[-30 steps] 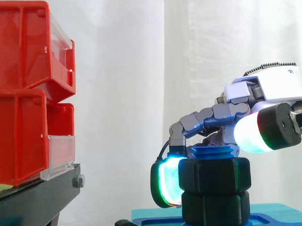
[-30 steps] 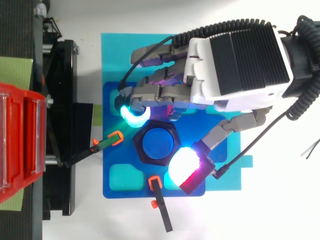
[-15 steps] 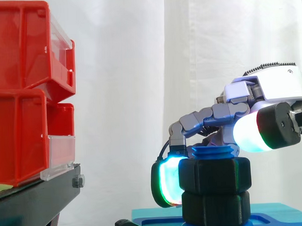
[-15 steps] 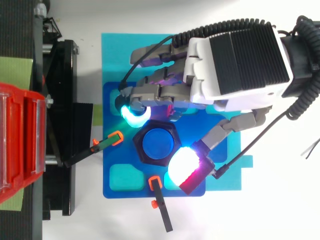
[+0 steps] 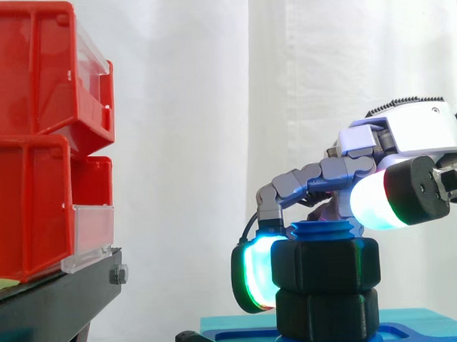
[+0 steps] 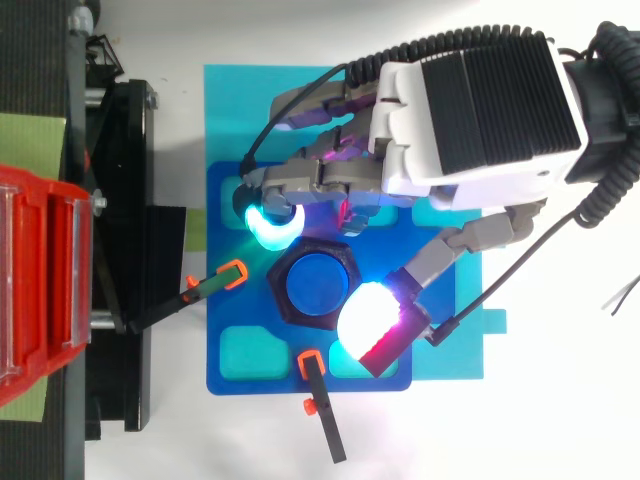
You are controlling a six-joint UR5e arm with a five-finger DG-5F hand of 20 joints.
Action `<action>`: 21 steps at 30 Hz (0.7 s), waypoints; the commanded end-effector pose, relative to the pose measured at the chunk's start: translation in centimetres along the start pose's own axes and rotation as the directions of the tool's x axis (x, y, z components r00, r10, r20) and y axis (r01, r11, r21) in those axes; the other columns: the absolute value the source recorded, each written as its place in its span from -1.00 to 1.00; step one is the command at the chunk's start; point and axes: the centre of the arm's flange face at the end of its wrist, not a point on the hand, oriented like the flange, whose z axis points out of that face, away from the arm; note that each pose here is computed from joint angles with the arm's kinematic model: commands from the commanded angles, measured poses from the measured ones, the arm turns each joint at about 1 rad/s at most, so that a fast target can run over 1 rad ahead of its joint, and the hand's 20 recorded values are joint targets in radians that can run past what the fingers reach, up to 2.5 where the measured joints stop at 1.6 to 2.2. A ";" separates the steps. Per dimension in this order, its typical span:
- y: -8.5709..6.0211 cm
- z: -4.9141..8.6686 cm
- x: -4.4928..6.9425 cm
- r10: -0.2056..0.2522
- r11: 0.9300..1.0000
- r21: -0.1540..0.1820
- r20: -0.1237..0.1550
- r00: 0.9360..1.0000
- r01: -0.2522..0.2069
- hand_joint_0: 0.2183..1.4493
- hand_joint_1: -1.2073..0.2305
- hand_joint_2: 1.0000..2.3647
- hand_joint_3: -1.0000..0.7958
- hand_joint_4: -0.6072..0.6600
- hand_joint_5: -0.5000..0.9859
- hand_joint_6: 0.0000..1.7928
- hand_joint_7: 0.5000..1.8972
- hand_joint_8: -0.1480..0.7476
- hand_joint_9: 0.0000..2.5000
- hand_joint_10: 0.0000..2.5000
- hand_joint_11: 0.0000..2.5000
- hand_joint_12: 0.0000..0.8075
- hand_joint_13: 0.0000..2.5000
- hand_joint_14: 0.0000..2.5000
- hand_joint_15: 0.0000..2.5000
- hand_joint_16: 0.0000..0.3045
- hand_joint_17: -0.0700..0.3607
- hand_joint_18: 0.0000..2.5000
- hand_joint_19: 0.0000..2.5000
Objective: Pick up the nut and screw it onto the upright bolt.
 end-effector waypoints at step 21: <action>-0.1 0.0 -0.2 0.000 1.000 0.000 0.004 1.000 0.000 -0.52 0.20 -1.00 -0.44 0.08 -0.20 -0.42 0.23 -0.11 0.27 -1.00 -0.99 -0.56 -0.24 -1.00 -1.00 -0.91 -0.54 -0.56 -1.00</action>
